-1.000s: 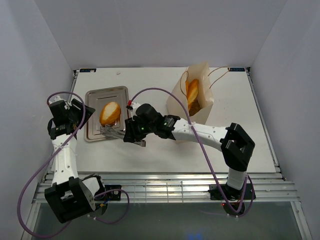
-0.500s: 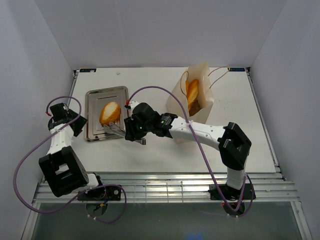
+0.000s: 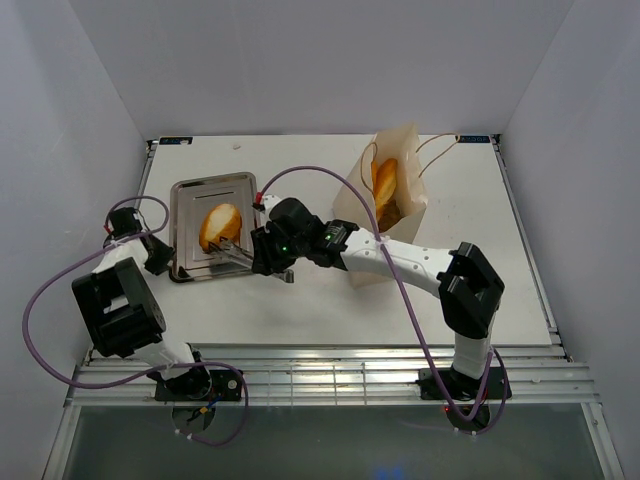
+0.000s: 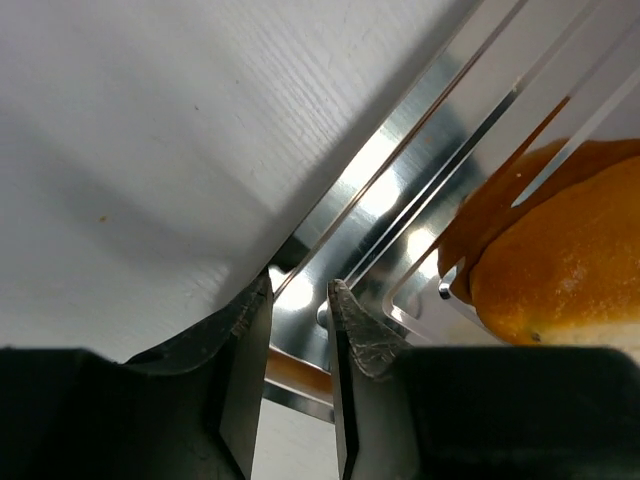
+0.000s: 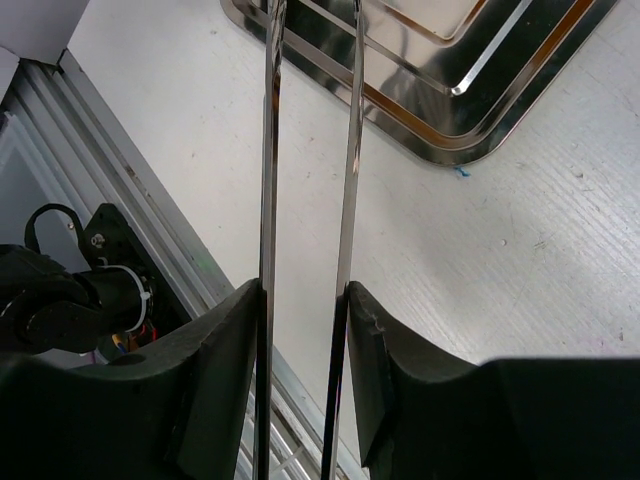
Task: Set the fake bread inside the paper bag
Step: Place the clamp at the center of the board.
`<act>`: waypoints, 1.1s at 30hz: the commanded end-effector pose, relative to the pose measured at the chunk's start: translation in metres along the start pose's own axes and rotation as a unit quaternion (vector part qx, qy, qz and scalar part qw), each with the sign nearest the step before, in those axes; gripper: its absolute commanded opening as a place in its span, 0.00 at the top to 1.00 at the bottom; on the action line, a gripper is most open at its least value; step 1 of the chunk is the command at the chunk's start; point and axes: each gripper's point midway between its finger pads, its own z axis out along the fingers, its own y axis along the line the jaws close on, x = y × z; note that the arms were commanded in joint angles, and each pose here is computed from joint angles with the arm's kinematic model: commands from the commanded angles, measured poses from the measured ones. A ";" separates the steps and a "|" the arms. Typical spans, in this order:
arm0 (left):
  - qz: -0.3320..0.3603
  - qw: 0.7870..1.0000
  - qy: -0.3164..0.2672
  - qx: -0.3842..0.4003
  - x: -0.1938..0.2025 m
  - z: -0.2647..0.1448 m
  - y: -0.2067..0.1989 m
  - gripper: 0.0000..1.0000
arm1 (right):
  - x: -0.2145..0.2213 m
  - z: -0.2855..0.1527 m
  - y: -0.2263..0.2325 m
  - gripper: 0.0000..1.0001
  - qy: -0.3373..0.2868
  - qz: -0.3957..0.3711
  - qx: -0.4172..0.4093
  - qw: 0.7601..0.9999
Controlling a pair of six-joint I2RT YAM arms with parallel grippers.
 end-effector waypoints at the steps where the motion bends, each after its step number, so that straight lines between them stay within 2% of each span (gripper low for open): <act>1: 0.021 0.999 -0.029 -0.007 -0.023 0.000 -0.002 0.60 | -0.029 -0.012 0.020 0.55 -0.033 -0.009 -0.030 0.999; 5: 0.029 0.999 -0.011 -0.027 -0.021 0.011 0.004 0.60 | -0.032 -0.012 0.021 0.55 -0.035 -0.008 -0.032 0.999; 7: 0.035 0.997 -0.019 -0.066 -0.024 0.013 0.019 0.61 | -0.034 -0.013 0.022 0.55 -0.037 -0.007 -0.031 0.999; 11: 0.045 0.988 -0.008 -0.150 -0.026 0.021 0.048 0.77 | -0.035 -0.010 0.022 0.54 -0.033 -0.006 -0.031 0.999; 18: 0.041 0.975 -0.012 -0.220 -0.028 0.019 0.071 0.82 | -0.037 -0.002 0.027 0.54 -0.019 0.003 -0.044 0.999; 20: 0.038 0.974 -0.017 -0.224 -0.030 0.016 0.073 0.83 | -0.037 0.003 0.025 0.54 -0.011 0.005 -0.042 0.999; 24: 0.033 0.983 -0.058 -0.170 -0.044 -0.001 0.051 0.87 | -0.033 0.006 0.015 0.54 -0.004 0.001 -0.023 1.000; 25: 0.035 0.985 -0.083 -0.147 -0.052 -0.015 0.043 0.85 | -0.034 0.006 0.012 0.54 -0.006 -0.005 -0.016 1.000; 30: 0.026 0.989 -0.122 -0.078 -0.063 -0.042 0.015 0.74 | -0.038 0.002 0.016 0.54 -0.006 -0.022 -0.024 0.999; 33: 0.026 0.989 -0.140 -0.040 -0.070 -0.059 0.001 0.61 | -0.035 -0.002 0.021 0.54 -0.002 -0.025 -0.033 0.999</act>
